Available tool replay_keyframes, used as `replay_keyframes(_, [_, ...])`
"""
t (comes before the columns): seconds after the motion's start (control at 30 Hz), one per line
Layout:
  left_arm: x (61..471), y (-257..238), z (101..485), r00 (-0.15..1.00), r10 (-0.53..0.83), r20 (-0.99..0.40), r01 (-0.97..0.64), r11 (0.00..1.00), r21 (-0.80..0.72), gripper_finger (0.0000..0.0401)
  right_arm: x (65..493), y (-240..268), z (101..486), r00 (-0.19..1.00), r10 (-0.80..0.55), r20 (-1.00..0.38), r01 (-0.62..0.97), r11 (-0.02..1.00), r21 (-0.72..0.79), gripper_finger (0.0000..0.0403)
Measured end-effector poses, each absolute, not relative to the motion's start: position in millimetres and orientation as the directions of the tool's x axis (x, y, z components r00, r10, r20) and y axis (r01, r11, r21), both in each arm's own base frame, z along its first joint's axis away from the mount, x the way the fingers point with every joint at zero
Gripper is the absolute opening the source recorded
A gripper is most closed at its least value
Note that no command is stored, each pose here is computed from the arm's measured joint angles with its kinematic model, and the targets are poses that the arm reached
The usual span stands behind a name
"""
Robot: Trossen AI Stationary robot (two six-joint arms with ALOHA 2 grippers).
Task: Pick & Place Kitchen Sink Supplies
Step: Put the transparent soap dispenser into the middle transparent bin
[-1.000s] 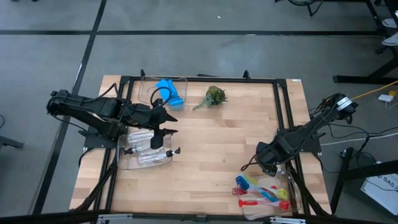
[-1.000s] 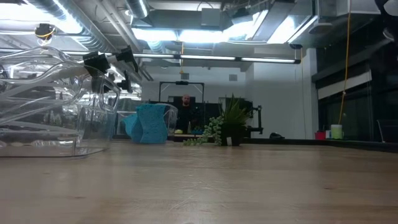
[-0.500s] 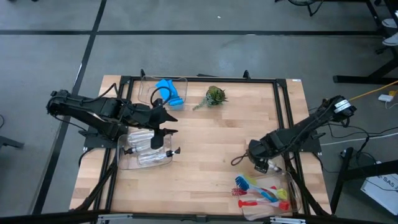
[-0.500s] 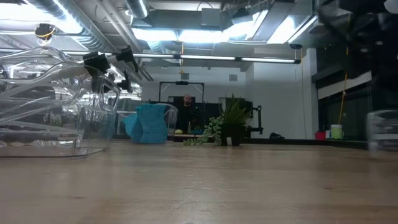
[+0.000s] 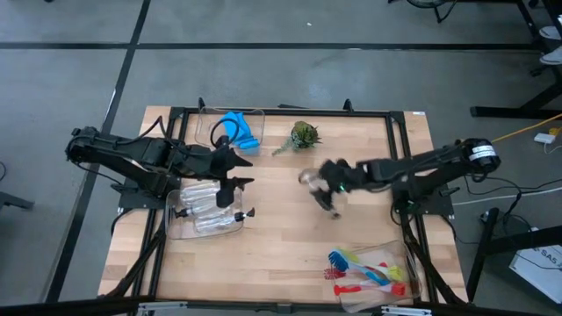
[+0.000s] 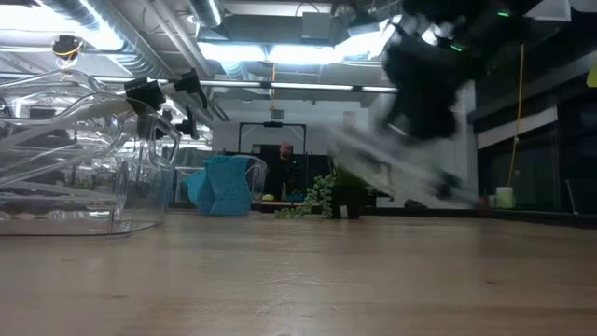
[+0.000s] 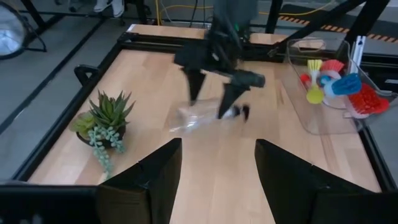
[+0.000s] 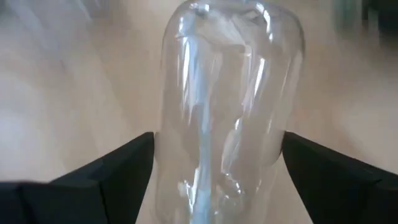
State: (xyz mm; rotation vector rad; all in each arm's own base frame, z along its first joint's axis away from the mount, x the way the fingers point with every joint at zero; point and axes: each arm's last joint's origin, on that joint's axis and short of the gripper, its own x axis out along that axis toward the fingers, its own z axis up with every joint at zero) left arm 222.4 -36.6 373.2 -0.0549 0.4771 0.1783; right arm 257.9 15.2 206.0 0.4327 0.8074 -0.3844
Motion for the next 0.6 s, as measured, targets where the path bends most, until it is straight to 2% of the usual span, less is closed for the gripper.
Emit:
replay_keyframes(0.1, [223,-36,374,0.875,0.165,-0.455,-0.191,0.982,-0.011,0.0198,278,-3,233,0.794,-0.18,-0.58,0.427,0.844,0.324,0.0341])
replay_keyframes(0.17, [223,-36,375,0.881,0.164,-0.444,-0.191,0.981,-0.017,0.0198,285,-11,251,0.841,-0.17,-0.514,0.385,0.856,0.346,0.0341])
replay_keyframes(0.4, [224,-37,377,0.892,0.161,-0.422,-0.19,0.981,-0.026,0.0198,287,-18,271,0.813,-0.155,-0.562,0.391,0.86,0.328,0.0341])
replay_keyframes(0.6, [224,-37,377,0.891,0.162,-0.423,-0.19,0.981,-0.025,0.0198,295,-14,284,0.899,-0.052,-0.434,0.278,0.834,0.476,0.0341])
